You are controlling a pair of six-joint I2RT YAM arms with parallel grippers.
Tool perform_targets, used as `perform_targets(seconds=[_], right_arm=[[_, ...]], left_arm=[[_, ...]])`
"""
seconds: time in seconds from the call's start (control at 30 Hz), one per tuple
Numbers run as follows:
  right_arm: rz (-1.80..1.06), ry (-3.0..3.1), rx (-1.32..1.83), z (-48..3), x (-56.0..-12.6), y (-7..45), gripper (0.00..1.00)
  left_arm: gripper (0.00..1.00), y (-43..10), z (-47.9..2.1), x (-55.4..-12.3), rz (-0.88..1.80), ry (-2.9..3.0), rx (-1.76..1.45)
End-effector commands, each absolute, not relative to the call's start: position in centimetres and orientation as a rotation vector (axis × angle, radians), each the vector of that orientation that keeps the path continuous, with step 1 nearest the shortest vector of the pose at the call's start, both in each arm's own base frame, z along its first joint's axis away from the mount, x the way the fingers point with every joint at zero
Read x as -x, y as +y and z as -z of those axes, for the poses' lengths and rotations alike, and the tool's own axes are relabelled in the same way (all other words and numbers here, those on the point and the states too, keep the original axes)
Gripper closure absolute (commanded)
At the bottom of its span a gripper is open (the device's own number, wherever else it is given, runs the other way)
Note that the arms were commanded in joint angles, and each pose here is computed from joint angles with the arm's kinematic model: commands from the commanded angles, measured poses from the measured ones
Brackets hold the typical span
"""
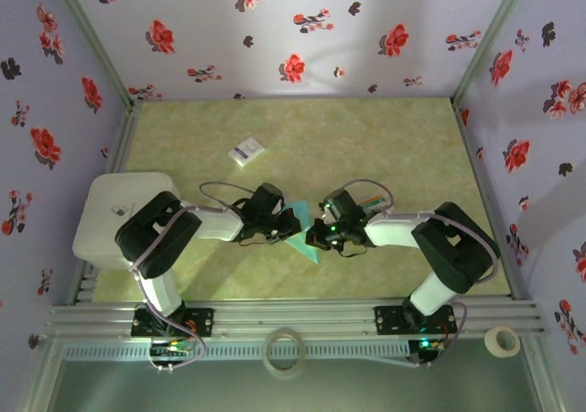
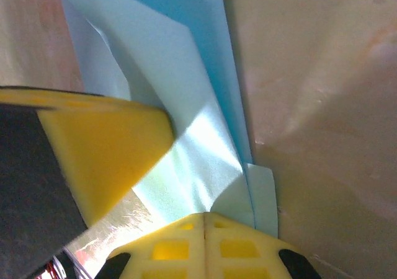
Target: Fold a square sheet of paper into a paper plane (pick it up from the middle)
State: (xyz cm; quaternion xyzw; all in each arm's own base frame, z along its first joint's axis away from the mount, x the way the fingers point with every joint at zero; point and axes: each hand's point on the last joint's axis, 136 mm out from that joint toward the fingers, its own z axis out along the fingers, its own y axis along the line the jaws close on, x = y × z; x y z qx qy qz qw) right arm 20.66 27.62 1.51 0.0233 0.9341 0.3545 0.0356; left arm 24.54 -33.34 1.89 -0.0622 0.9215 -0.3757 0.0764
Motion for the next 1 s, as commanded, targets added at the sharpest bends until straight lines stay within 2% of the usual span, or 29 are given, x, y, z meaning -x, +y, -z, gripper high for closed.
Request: perform_targets(seconds=[0.0,0.2,0.4,0.63,0.97], right_arm=[[-0.874,3.036,-0.134,2.4,-18.0,24.2,1.00],[-0.862,3.038,-0.132,2.4,-18.0,24.1,1.00],[-0.861,3.035,-0.135,2.3,-18.1,24.0,1.00],[-0.858,3.045,-0.134,2.5,-18.0,24.0,1.00],[-0.857,3.051,-0.118,2.6,-17.6,23.8,1.00]], left_arm=[[1.00,-32.2,-3.2,-26.0,1.045,2.708,0.206],[0.99,-34.2,-5.3,-25.4,1.170,2.665,0.084],[0.99,-35.6,-3.5,-25.3,1.193,2.725,0.062],[1.00,-33.6,-0.4,-26.4,1.092,2.758,0.171],[0.99,-30.7,0.3,-30.0,1.024,2.746,0.236]])
